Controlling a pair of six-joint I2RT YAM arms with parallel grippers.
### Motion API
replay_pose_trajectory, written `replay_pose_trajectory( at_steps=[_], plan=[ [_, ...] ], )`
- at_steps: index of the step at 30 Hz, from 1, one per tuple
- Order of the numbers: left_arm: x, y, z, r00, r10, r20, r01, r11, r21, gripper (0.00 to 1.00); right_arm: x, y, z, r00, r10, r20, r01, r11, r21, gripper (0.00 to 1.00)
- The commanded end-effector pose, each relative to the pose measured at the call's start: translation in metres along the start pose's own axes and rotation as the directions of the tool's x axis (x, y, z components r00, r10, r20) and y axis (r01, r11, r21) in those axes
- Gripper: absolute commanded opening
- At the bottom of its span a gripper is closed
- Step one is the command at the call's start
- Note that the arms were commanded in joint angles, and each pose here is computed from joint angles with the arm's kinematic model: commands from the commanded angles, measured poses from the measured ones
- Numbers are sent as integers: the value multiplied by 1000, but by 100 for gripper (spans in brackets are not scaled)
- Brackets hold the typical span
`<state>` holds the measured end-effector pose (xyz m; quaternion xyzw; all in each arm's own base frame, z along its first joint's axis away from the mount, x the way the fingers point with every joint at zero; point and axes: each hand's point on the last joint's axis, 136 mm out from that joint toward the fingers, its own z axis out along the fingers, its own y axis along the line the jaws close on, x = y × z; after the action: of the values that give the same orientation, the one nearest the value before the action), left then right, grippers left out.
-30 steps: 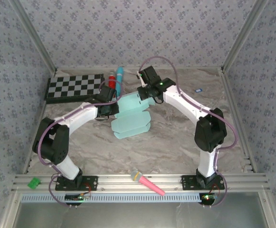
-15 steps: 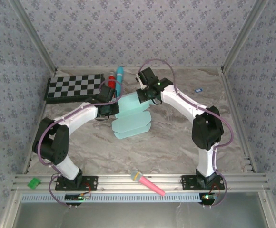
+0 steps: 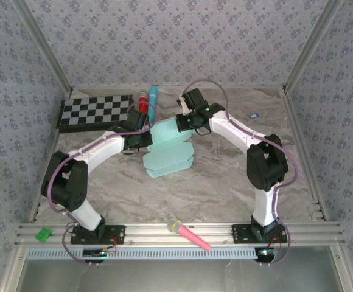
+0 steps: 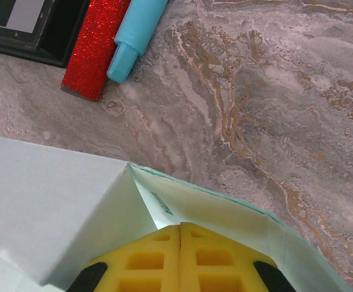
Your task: Fold the paper box
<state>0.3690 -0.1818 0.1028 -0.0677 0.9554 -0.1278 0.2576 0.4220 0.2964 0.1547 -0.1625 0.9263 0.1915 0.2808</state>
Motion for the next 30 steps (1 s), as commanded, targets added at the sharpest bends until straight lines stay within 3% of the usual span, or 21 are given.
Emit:
replay_pose_trajectory(
  at_steps=[1,6,11,21,30],
  plan=[
    [-14,-14,-16,999,-19,50,16,998,60,0,-14,5,-21,998,20,65,-19,1000,-17,0],
    [-14,-11,-16,999,-10,53,8,999,43,0,-9,-16,-34,998,-25,64,15,988,153,0],
    [-14,-9,-16,999,-6,53,4,999,33,0,6,-30,-36,997,-78,-9,77,963,259,0],
    [-14,-9,-16,999,-5,52,3,1000,31,0,31,-40,-28,987,-122,-106,152,918,365,0],
    [-14,-9,-15,999,-7,51,5,999,32,0,45,-42,-18,987,-82,-134,123,934,336,0]
  ],
)
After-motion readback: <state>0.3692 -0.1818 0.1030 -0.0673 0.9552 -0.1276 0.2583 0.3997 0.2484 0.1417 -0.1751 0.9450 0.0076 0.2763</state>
